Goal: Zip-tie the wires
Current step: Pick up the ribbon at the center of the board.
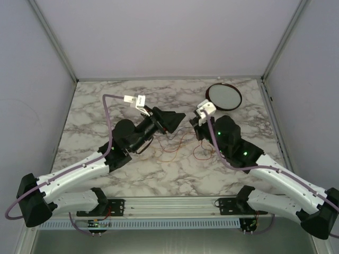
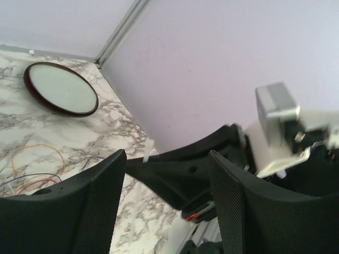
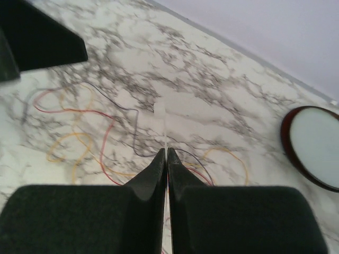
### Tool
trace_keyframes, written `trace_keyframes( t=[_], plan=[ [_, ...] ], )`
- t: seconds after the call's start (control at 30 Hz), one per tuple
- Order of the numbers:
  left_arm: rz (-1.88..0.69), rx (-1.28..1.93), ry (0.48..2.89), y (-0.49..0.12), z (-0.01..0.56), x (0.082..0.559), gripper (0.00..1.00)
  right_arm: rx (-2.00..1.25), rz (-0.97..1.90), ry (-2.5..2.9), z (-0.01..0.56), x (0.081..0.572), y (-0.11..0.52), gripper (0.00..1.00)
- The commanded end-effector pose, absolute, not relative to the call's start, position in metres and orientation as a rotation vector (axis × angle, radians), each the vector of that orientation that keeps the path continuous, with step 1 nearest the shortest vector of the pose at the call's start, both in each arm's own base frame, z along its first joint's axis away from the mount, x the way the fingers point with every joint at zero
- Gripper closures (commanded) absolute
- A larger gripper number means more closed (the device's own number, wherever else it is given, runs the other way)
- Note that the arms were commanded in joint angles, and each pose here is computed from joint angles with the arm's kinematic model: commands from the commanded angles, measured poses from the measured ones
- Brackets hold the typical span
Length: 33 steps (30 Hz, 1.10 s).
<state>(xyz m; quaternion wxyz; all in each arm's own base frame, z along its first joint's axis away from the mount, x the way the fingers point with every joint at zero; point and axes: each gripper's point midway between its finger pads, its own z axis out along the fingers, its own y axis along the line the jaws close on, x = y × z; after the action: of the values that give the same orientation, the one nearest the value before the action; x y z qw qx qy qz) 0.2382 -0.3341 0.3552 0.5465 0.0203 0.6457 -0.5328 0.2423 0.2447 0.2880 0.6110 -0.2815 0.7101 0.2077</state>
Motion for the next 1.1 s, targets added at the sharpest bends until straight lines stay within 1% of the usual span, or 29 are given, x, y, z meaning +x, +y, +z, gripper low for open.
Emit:
trace_keyframes(
  t=[0.0,0.13,0.33,0.5,0.87,0.97,1.07],
  plan=[
    [-1.239,-0.072,1.612,-0.331,0.355,0.25,0.37,-0.675,0.271,1.597,0.296,0.253,0.24,1.0],
    [-1.214,-0.113,1.704,-0.335,0.343,0.254,0.38,-0.699,0.219,1.598,0.292,0.252,0.244,1.0],
    [-1.186,-0.131,1.78,-0.338,0.329,0.255,0.39,-0.717,0.208,1.577,0.295,0.248,0.249,1.0],
    [-1.17,-0.149,1.797,-0.337,0.321,0.258,0.4,-0.737,0.216,1.572,0.293,0.246,0.253,1.0],
    [-1.206,-0.136,1.81,-0.358,0.313,0.266,0.44,-0.758,0.218,1.581,0.286,0.244,0.261,1.0],
    [-1.202,-0.14,1.816,-0.361,0.309,0.269,0.47,-0.76,0.216,1.584,0.285,0.244,0.261,1.0],
    [-1.204,-0.143,1.817,-0.362,0.308,0.27,0.52,-0.761,0.209,1.588,0.283,0.245,0.26,1.0]
  ],
)
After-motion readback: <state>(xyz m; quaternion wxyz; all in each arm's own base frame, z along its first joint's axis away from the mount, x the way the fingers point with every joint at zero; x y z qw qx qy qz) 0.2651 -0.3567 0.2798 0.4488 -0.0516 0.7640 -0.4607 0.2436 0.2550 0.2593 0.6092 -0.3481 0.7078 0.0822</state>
